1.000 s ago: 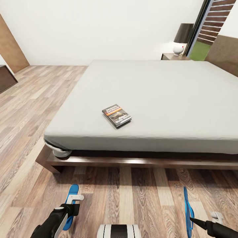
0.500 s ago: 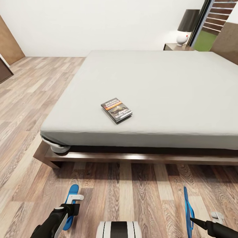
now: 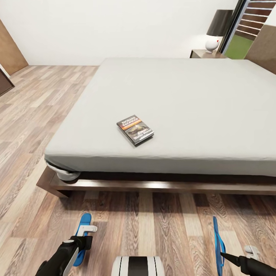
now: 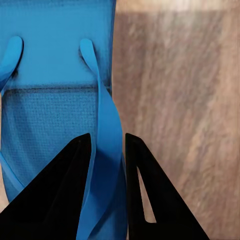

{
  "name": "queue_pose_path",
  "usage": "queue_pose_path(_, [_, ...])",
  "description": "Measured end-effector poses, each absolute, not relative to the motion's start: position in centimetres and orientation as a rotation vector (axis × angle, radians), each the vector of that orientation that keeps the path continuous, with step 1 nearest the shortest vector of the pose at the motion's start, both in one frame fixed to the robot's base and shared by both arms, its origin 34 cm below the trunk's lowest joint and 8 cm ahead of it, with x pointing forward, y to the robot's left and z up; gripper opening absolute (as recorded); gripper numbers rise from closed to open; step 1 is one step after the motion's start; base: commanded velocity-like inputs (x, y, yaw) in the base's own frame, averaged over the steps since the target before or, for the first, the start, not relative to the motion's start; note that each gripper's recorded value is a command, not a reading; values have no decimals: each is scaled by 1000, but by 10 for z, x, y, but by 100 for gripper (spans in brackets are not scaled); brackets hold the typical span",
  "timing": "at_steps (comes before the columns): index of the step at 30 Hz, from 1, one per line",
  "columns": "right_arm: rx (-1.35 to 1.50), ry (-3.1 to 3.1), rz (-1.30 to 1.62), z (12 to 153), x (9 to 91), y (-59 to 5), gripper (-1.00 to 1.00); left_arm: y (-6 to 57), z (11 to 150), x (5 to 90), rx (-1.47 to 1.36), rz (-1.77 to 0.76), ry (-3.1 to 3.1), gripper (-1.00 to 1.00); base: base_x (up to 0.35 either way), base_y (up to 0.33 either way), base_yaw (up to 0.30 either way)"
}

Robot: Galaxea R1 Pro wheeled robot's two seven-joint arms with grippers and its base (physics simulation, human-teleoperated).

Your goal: In the bedroom, move the book from the bed onto either nightstand, and place the two sandals side by side next to the bed.

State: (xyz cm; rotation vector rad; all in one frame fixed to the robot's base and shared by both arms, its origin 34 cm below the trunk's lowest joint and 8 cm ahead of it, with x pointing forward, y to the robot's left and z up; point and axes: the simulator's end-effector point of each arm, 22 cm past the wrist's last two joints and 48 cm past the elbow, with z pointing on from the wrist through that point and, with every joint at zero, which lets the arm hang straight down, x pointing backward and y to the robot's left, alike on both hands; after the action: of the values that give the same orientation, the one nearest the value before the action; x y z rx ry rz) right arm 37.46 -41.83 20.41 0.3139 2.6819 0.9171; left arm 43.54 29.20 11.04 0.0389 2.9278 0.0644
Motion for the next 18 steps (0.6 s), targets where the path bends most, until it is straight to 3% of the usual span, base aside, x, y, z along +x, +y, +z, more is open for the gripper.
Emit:
queue_pose_path(8, [314, 2681, 917, 204, 375, -418, -100, 292, 111, 437, 39, 64, 2920, -100, 187, 70, 0])
queue_pose_path(18, [314, 2682, 917, 204, 375, -419, -100, 292, 111, 438, 40, 64, 2915, -100, 13, 6, 0])
